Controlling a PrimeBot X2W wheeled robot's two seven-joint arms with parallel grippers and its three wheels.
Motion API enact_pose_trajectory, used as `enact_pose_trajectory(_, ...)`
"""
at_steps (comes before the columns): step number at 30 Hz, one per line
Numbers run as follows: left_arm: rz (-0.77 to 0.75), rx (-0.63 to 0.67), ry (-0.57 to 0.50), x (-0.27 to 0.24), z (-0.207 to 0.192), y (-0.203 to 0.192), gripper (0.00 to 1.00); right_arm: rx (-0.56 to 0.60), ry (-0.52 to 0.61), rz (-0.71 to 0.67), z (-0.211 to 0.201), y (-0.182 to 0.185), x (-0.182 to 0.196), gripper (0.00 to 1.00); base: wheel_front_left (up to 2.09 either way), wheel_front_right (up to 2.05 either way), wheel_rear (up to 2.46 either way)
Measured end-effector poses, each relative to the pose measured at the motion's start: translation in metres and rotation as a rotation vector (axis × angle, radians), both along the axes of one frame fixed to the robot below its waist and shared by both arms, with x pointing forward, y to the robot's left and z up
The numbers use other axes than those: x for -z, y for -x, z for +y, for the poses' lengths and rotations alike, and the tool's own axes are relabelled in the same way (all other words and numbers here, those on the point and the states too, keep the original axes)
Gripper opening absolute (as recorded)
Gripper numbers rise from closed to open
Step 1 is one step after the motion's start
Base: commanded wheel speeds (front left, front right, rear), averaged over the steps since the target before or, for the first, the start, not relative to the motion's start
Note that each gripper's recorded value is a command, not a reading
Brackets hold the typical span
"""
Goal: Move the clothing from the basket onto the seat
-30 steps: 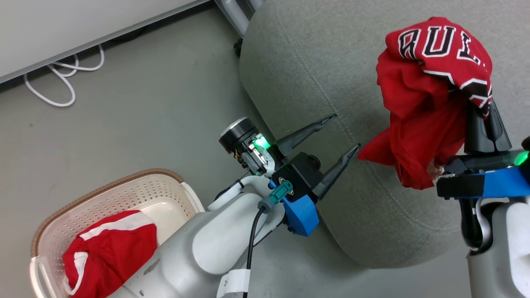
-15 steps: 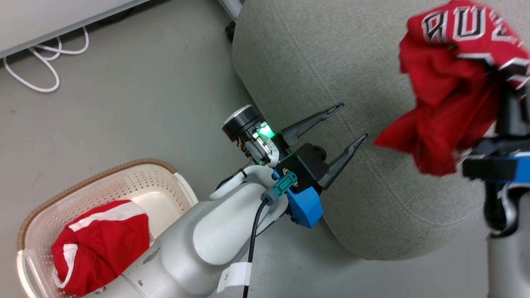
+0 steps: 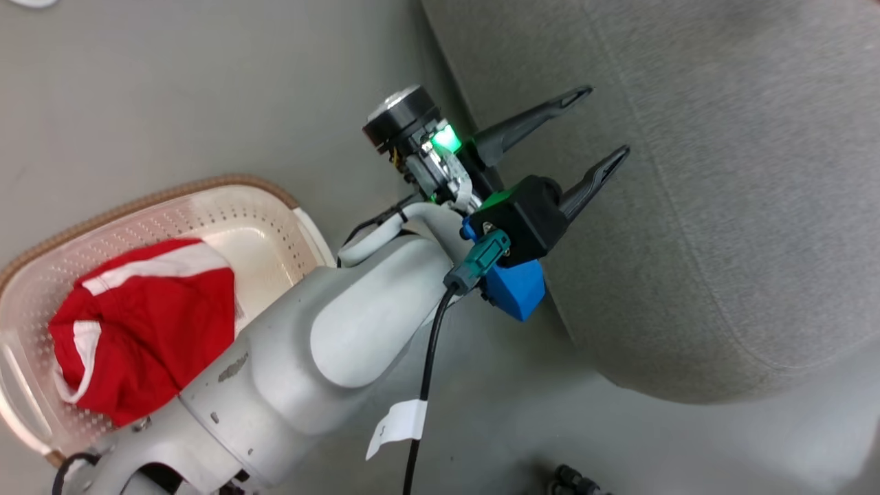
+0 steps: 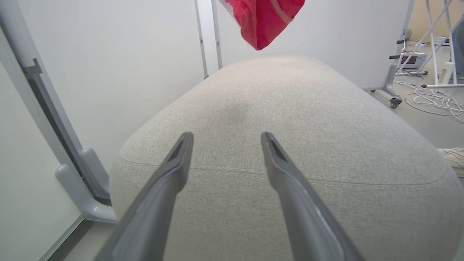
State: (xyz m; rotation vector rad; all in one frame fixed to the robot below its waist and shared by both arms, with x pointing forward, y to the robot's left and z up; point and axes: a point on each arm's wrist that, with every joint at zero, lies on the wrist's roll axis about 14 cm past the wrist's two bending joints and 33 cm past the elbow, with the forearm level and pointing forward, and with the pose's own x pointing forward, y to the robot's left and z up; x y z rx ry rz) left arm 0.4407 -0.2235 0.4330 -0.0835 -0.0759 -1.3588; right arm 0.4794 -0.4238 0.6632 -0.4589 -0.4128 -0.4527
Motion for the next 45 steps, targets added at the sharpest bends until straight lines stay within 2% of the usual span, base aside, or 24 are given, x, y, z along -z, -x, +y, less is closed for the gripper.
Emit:
enact_pose_trajectory(6, 0.026, -0.014, -0.013, 0.034, 0.007, -0.016, 1.00, 0.074, 0.015, 0.094, -0.035, -0.030, 0.031, 0.00, 0.00, 0.00, 0.00)
enact_pose_trajectory(14, 0.069, -0.044, -0.036, 0.074, 0.018, -0.031, 1.00, 0.162, -0.089, 0.310, -0.065, -0.044, 0.133, 0.00, 0.00, 0.00, 0.00)
enact_pose_trajectory(18, 0.090, -0.050, -0.044, 0.087, 0.021, -0.032, 1.00, 0.208, -0.189, 0.412, -0.071, -0.033, 0.191, 0.00, 0.00, 0.00, 0.00)
enact_pose_trajectory(22, 0.099, -0.055, -0.047, 0.092, 0.023, -0.032, 1.00, 0.222, -0.246, 0.488, -0.068, -0.024, 0.228, 0.00, 0.00, 0.00, 0.00)
enact_pose_trajectory(25, 0.100, -0.059, -0.049, 0.094, 0.024, -0.032, 1.00, 0.223, -0.286, 0.512, -0.063, -0.020, 0.245, 0.00, 0.00, 0.00, 0.00)
enact_pose_trajectory(30, 0.096, -0.066, -0.048, 0.090, 0.025, -0.034, 1.00, 0.224, -0.306, 0.524, -0.062, -0.014, 0.250, 0.00, 0.00, 0.00, 0.00)
enact_pose_trajectory(31, 0.097, -0.065, -0.049, 0.091, 0.025, -0.034, 1.00, 0.223, -0.308, 0.523, -0.061, -0.014, 0.250, 1.00, 0.00, 0.00, 0.00)
enact_pose_trajectory(39, 0.086, -0.127, -0.010, 0.054, 0.030, -0.037, 1.00, 0.137, -0.253, 0.531, -0.034, 0.010, 0.229, 1.00, 0.00, 0.00, 0.00)
enact_pose_trajectory(45, 0.069, -0.245, 0.020, 0.009, 0.053, -0.044, 1.00, 0.031, -0.230, 0.493, 0.002, 0.020, 0.202, 1.00, 0.00, 0.00, 0.00)
